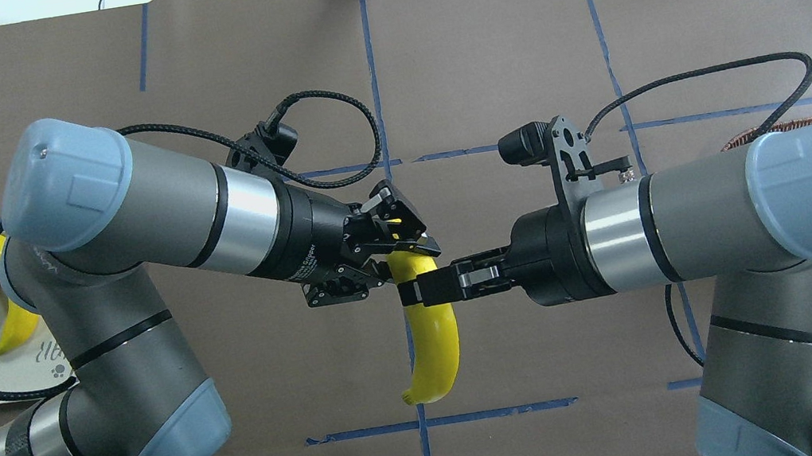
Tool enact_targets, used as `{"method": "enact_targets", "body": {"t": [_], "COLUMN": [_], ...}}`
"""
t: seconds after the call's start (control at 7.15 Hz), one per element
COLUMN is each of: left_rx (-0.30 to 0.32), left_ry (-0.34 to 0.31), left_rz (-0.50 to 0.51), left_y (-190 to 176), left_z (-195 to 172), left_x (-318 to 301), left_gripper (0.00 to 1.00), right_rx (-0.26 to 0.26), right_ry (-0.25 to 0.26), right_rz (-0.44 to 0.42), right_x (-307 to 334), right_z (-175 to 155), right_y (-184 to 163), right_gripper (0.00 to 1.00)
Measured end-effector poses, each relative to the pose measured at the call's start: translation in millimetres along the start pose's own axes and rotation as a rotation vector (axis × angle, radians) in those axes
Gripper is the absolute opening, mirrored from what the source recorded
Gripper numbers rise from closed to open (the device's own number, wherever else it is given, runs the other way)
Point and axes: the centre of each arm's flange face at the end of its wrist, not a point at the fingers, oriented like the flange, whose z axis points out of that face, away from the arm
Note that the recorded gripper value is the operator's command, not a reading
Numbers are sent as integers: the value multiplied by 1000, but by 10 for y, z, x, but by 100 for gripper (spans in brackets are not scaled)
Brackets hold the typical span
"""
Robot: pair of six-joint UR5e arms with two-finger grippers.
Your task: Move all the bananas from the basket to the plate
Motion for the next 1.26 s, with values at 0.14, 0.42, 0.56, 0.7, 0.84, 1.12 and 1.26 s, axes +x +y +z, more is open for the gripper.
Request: {"method": "enact_targets", "body": {"t": [0.14,0.42,0.56,0.7,0.84,1.12,1.26], "left_rx": [-1,11,31,72,124,222,235], "left_ry": [1,4,1,-9,-38,-181,-266], "left_rz": [2,1,-7,-24,-54,-92,-82], "left_y": [9,-32,-123,-319,-604,-1255,-1546], "left_z": [-11,-62,-115,-197,-254,-400,-668], "left_x": [0,18,34,45,14,-285,-471], "left_gripper": [0,0,0,0,0,0,0], "right_rx": [0,-1,-4,-7,-10,-12,-6], "right_ry": [1,-9,-15,-20,-22,5,39], "right_rz": [1,-1,-1,3,9,26,38], "right_x": [5,-29,-45,-53,-40,110,248], "right_z": [-8,-80,-137,-217,-353,-711,-855], "right_y": [-4,2,16,45,100,241,236], "right_gripper": [100,100,100,100,100,100,100]}}
